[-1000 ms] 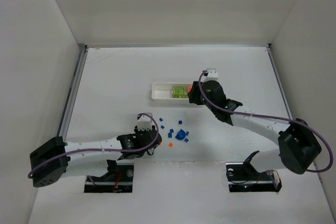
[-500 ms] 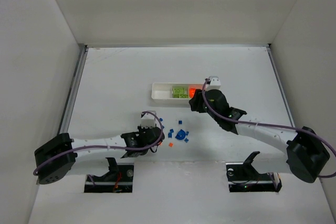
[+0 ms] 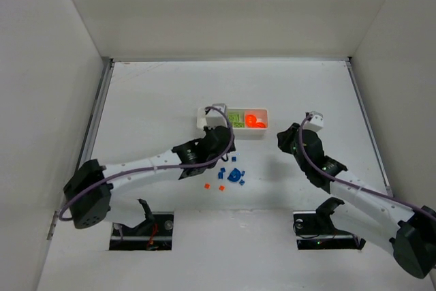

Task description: Sort the legos into containers by color

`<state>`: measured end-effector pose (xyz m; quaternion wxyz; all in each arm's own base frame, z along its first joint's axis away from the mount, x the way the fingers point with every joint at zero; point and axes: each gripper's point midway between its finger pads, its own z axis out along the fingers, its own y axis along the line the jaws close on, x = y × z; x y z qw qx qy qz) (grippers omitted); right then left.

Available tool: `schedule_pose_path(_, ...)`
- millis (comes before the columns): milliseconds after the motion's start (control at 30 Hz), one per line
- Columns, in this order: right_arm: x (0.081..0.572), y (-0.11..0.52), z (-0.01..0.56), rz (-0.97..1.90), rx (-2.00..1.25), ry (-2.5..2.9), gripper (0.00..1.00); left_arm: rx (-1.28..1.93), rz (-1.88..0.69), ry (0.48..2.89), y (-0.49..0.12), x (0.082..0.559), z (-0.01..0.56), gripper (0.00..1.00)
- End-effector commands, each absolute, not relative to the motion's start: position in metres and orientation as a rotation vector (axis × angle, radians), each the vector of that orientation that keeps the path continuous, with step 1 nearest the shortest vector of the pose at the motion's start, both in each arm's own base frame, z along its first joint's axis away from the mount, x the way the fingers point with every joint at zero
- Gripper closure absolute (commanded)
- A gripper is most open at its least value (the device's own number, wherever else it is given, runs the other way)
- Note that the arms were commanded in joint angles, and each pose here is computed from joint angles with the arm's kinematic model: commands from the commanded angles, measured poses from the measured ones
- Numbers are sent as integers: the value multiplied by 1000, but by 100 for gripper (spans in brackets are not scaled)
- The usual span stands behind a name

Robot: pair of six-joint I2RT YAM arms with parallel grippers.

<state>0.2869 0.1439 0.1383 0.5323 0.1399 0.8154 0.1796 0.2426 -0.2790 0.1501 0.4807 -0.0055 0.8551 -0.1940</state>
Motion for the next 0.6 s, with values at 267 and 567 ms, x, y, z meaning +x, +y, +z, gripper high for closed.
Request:
schedule_pose_path(267,271,129,125,497,472,1911,74,94,-538,2016,-387,342,161,89)
schedule_pose_path(567,260,135,121,541,447,1917,74,114,-505,2048,-417,378,138,76)
